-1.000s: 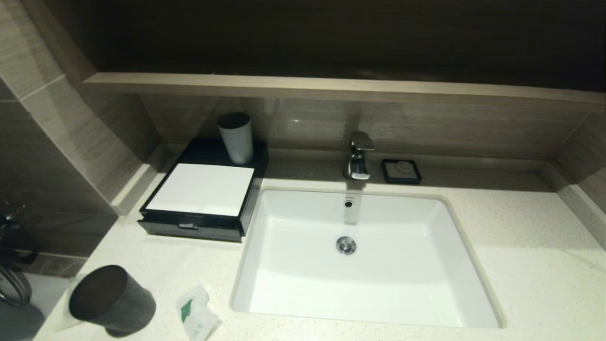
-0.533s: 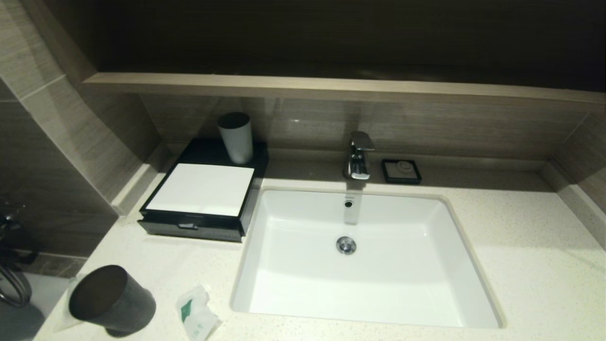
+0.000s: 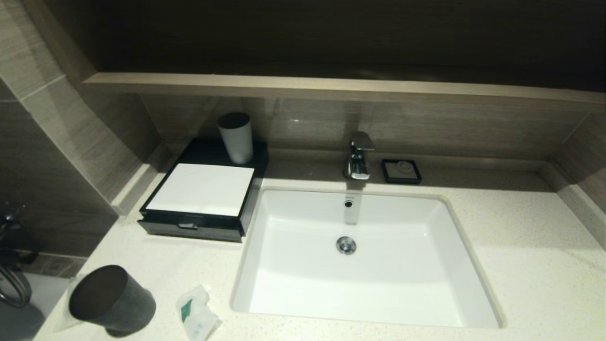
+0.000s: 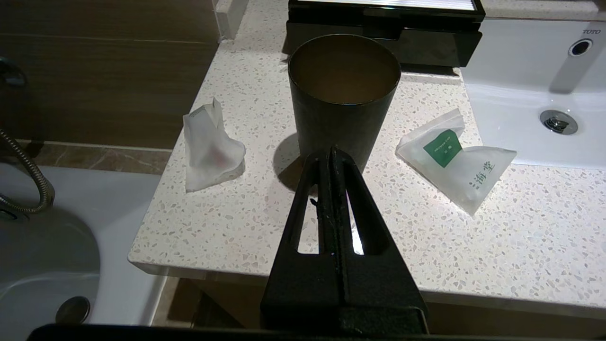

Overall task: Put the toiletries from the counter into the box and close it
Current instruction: Pick up the cup

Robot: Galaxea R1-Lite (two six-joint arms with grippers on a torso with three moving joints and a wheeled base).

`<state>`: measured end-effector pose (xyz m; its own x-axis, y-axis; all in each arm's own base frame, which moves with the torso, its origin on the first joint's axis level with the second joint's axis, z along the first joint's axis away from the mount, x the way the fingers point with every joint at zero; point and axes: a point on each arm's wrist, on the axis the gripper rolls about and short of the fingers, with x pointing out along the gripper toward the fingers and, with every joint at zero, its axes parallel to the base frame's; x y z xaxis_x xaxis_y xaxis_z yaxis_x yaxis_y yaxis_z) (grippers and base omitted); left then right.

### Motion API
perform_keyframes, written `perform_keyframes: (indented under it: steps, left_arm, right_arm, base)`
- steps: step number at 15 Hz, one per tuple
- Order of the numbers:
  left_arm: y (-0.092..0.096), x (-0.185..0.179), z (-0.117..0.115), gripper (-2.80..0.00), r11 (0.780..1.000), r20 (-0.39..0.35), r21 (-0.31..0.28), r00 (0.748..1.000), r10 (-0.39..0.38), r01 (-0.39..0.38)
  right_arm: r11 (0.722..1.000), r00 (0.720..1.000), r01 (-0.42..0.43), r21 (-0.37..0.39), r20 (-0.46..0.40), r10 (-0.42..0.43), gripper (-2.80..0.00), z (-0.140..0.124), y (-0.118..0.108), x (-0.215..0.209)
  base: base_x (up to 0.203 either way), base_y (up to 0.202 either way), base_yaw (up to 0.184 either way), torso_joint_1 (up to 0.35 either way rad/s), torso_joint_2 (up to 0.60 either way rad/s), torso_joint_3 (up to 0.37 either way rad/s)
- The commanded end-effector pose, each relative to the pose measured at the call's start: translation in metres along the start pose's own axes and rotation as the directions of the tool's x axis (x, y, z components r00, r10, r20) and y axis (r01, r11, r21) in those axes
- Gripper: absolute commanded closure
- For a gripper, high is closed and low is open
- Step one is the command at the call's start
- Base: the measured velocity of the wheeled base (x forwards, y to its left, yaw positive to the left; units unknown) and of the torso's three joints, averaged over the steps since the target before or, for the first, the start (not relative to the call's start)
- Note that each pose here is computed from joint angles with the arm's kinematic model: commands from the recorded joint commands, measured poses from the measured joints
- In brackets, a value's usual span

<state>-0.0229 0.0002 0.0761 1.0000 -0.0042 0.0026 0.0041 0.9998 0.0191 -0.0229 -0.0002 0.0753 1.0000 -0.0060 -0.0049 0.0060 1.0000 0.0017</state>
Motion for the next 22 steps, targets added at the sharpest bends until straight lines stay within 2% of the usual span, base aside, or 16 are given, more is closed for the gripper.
perform_keyframes:
  steps: [1, 4, 8, 13, 16, 19, 21, 22]
  left_arm:
    - [0.000, 0.000, 0.000, 0.00, 1.000, 0.004, -0.001, 1.000, 0.001, -0.001]
    - [0.000, -0.002, 0.008, 0.00, 1.000, 0.042, 0.000, 0.999, -0.001, 0.001]
    - [0.000, -0.011, 0.031, 0.00, 1.000, 0.090, 0.000, 0.996, -0.011, 0.011]
    - [0.001, -0.035, 0.076, 0.00, 1.000, 0.101, -0.002, 0.994, -0.029, 0.029]
    - [0.002, -0.007, 0.118, 0.00, 0.999, -0.038, -0.053, 0.999, -0.013, 0.011]
    - [0.003, 0.033, 0.156, 0.00, 0.994, -0.169, -0.102, 0.986, 0.005, -0.022]
    - [0.003, 0.058, 0.161, 0.00, 0.994, -0.292, -0.105, 0.956, 0.007, -0.039]
    - [0.003, 0.064, 0.158, 0.00, 0.995, -0.396, -0.091, 0.918, 0.004, -0.043]
  right_arm:
    - [1.000, 1.000, 0.000, 0.000, 0.000, 0.000, 0.00, 0.000, 0.000, 0.000]
    - [1.000, 1.000, 0.000, 0.000, 0.000, 0.000, 0.00, 0.000, 0.000, 0.000]
    - [1.000, 1.000, 0.000, 0.000, 0.000, 0.000, 0.00, 0.000, 0.000, 0.000]
    - [1.000, 1.000, 0.000, 0.000, 0.002, 0.000, 0.00, 0.000, 0.000, 0.000]
    - [1.000, 1.000, 0.000, 0.000, 0.000, 0.000, 0.00, 0.000, 0.000, 0.000]
    - [1.000, 1.000, -0.001, 0.000, 0.000, 0.001, 0.00, 0.000, 0.000, 0.000]
    - [1.000, 1.000, 0.000, 0.000, 0.001, 0.000, 0.00, 0.000, 0.000, 0.000]
    - [1.000, 1.000, -0.001, 0.000, 0.000, 0.001, 0.00, 0.000, 0.000, 0.000]
  base:
    - [0.000, 0.000, 0.000, 0.000, 0.00, 0.000]
    - [0.000, 0.000, 0.000, 0.000, 0.00, 0.000]
    - [0.000, 0.000, 0.000, 0.000, 0.00, 0.000]
    - [0.000, 0.000, 0.000, 0.000, 0.00, 0.000]
    - [0.000, 0.000, 0.000, 0.000, 0.00, 0.000]
    - [0.000, 0.000, 0.000, 0.000, 0.00, 0.000]
    - [0.000, 0.000, 0.000, 0.000, 0.00, 0.000]
    - [0.000, 0.000, 0.000, 0.000, 0.00, 0.000]
